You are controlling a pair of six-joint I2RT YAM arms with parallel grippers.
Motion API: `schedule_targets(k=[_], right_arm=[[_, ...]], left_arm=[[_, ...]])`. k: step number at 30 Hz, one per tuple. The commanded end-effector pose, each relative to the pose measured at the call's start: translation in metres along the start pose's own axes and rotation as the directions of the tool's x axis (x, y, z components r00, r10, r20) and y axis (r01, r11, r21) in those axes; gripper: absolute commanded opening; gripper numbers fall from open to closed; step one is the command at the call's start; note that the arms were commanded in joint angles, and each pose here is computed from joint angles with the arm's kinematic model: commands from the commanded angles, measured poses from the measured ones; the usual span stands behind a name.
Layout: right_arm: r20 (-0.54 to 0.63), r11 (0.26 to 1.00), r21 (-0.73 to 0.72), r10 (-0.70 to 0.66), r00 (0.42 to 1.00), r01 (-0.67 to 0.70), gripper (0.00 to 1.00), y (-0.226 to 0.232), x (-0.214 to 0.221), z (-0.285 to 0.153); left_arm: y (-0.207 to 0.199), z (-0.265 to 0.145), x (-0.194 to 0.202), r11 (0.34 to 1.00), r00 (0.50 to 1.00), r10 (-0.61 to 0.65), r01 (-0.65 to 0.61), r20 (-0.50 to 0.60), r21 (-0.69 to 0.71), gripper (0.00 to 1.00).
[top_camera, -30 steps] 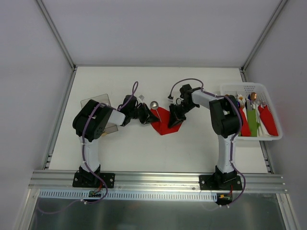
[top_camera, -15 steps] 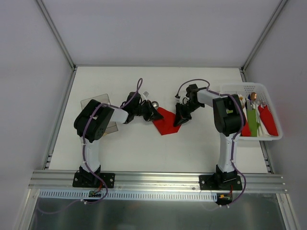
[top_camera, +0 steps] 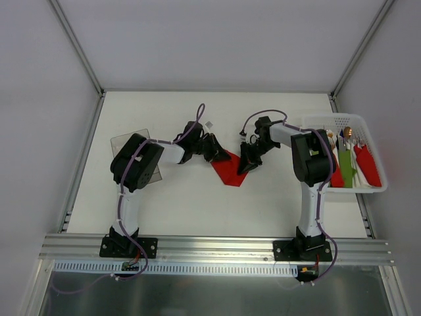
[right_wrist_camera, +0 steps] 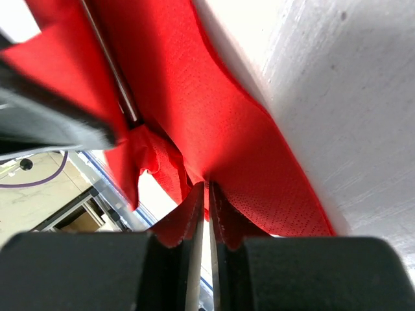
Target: Place the utensils on the paper napkin and roll it up
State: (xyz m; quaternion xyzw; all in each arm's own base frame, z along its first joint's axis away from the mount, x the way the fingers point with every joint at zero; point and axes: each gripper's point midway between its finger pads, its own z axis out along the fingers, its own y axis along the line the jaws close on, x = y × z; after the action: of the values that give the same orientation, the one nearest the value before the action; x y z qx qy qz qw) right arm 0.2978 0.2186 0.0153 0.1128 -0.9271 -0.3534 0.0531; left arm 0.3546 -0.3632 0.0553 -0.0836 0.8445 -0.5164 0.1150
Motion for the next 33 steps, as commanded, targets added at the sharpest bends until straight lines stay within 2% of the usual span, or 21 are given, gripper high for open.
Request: schedule_targets(k=[1, 10, 16, 19, 25, 27, 33], right_arm=[[-0.037, 0.999, 0.032, 0.001, 0.999, 0.0, 0.1, -0.007, 0.006, 0.007], [-0.037, 1.0, 0.021, -0.003, 0.999, 0.004, 0.09, -0.004, 0.006, 0.006], [-0.021, 0.999, -0.011, -0.031, 0.999, 0.031, 0.11, 0.006, 0.005, 0.001], [-0.011, 0.999, -0.032, -0.044, 0.999, 0.044, 0.15, 0.012, 0.003, -0.003], [0.021, 0.991, -0.084, -0.107, 0.994, 0.108, 0.2, 0.031, 0.008, -0.016], [0.027, 0.985, -0.11, -0.129, 0.991, 0.131, 0.24, 0.037, 0.011, -0.018], [0.026, 0.972, -0.178, -0.151, 0.988, 0.153, 0.34, 0.051, 0.013, -0.018]], left_arm=[[0.006, 0.009, 0.0, 0.999, 1.0, 0.017, -0.017, -0.012, -0.028, 0.0], [0.019, 0.014, 0.007, 0.998, 0.999, 0.007, -0.01, -0.035, -0.062, 0.0], [0.007, 0.001, 0.007, 0.998, 0.999, 0.048, -0.048, -0.005, -0.038, 0.0], [0.009, -0.003, 0.009, 0.997, 0.999, 0.052, -0.052, 0.002, -0.052, 0.0], [0.0, -0.019, 0.018, 0.997, 0.997, 0.07, -0.07, 0.02, 0.017, 0.0], [-0.01, -0.028, 0.016, 0.994, 0.994, 0.095, -0.097, 0.045, 0.057, 0.0], [-0.007, -0.047, 0.022, 0.993, 0.994, 0.089, -0.093, 0.064, 0.066, 0.0]])
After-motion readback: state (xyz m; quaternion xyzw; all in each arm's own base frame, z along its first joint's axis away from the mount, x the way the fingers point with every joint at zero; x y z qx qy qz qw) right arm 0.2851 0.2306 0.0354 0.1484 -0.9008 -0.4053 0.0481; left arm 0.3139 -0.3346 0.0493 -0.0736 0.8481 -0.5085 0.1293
